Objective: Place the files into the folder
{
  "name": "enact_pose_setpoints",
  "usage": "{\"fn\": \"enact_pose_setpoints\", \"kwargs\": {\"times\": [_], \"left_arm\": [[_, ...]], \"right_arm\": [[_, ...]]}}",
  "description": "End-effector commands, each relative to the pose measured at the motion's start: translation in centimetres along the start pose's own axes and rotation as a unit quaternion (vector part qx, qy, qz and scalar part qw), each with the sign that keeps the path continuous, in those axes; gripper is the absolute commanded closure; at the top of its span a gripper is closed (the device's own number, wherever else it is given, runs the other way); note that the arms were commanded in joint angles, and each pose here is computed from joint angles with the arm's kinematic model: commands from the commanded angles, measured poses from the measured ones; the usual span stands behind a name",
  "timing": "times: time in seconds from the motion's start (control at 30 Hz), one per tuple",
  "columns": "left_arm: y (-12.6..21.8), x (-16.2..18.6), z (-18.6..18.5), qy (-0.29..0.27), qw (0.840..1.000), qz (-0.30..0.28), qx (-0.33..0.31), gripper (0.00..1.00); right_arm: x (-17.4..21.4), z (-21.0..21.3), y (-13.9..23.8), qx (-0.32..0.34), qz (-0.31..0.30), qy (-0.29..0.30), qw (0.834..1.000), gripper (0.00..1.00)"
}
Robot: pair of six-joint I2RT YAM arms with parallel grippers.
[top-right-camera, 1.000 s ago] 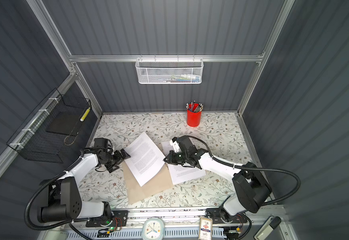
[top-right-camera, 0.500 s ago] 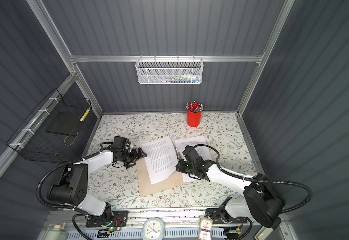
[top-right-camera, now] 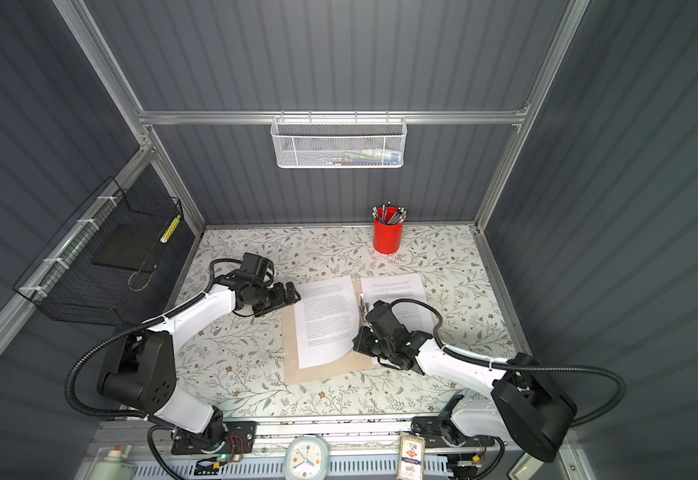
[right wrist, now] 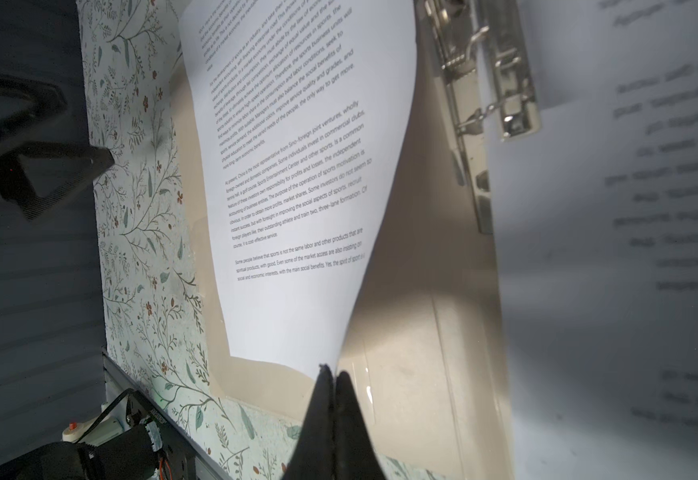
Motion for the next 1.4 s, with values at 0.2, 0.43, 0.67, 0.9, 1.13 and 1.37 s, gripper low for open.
{"fn": "enact_pose_setpoints", "kwargs": {"times": [0.2, 0.43, 0.67, 0.9, 1.13, 1.37], "left_arm": [[-6.7, 6.8, -4.5, -0.056, 0.986, 0.143, 0.07, 0.0], [-8.2, 9.5, -1.9, -0.061, 0.98, 0.19, 0.022, 0.01], [-8.6, 10.5, -0.3, -0.079, 0.974, 0.212, -0.018, 0.0], [-8.9, 10.8, 0.2, -0.085, 0.97, 0.225, -0.032, 0.01], [-8.9, 10.9, 0.4, -0.088, 0.97, 0.224, -0.037, 0.01], [-8.6, 10.8, 0.2, -0.09, 0.971, 0.218, -0.034, 0.01]], "right_arm": [[0.6, 1.6, -0.8, -0.055, 0.017, 0.035, 0.998, 0.64], [0.4, 0.8, -3.1, -0.064, 0.055, 0.019, 0.996, 0.39], [-0.9, -0.7, -3.7, -0.054, 0.046, -0.002, 0.997, 0.28], [-3.2, 0.8, -5.0, -0.102, 0.087, 0.04, 0.99, 0.27], [-6.6, 0.9, -6.5, -0.084, 0.095, 0.055, 0.99, 0.33], [-9.7, 1.3, -9.1, -0.084, 0.098, 0.072, 0.989, 0.43]]}}
Point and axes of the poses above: each gripper's point midway between its finger pads, its own y axis back along the fingers, its own z axis along the line the jaws close on, x = y × z, the point moved 6 cm from there along y, back along the fingers, and after that the axes turned 5 degrees about -y, right-handed, at the moved point
